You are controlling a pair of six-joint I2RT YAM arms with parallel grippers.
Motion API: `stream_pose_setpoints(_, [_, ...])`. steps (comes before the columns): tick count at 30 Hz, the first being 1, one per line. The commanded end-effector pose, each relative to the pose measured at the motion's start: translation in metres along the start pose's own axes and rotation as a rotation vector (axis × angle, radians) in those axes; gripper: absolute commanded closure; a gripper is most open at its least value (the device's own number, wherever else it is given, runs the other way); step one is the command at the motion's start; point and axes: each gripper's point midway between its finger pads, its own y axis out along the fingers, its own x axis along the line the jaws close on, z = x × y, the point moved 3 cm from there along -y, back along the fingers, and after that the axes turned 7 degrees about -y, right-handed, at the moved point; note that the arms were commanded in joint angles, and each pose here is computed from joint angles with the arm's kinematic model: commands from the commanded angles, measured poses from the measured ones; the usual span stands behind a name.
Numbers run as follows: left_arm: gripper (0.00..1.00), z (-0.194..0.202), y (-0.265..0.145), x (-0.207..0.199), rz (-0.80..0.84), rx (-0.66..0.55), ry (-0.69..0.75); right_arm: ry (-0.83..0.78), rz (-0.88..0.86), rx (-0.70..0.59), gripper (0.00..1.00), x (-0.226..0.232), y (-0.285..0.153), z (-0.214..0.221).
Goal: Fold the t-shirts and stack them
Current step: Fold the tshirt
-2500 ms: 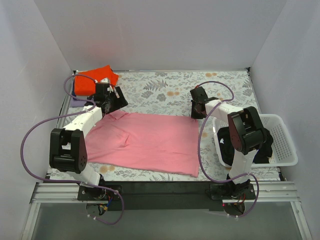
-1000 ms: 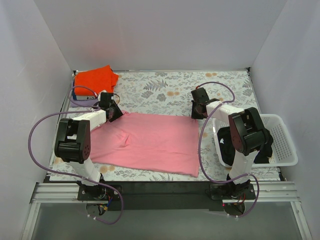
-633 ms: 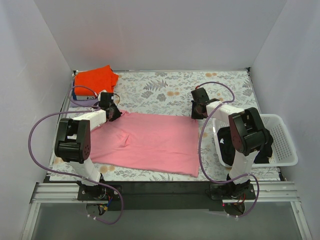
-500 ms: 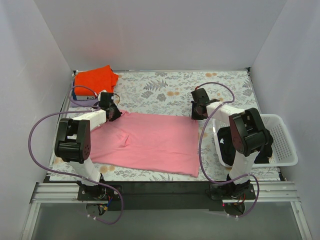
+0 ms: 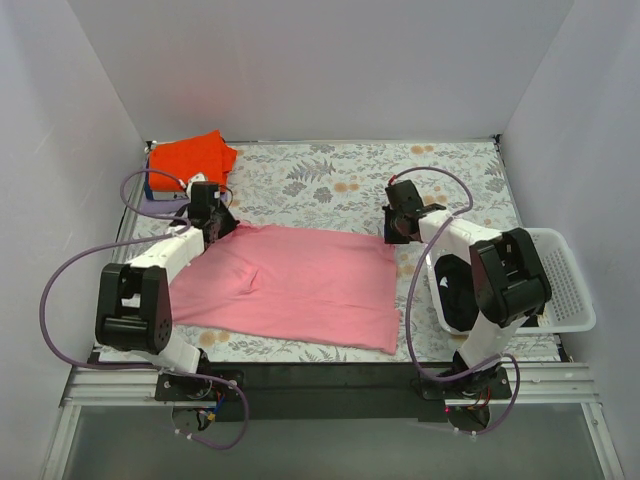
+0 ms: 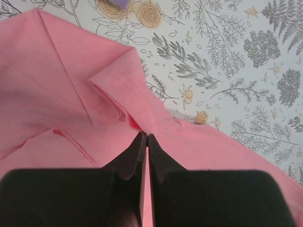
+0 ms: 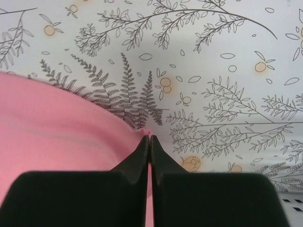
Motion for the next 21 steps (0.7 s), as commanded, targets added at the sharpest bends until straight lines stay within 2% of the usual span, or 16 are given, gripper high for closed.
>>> stream_pose_setpoints(1, [1.00, -0.005, -0.021, 0.001, 0.016, -0.029, -0.001, -0.030, -0.032, -0.054, 0.99, 0.005, -0.022, -0.007])
stream_pose_setpoints(21, [1.00, 0.011, -0.078, 0.041, -0.060, -0.068, -0.019, -0.163, -0.059, -0.030, 0.99, 0.015, -0.075, 0.046])
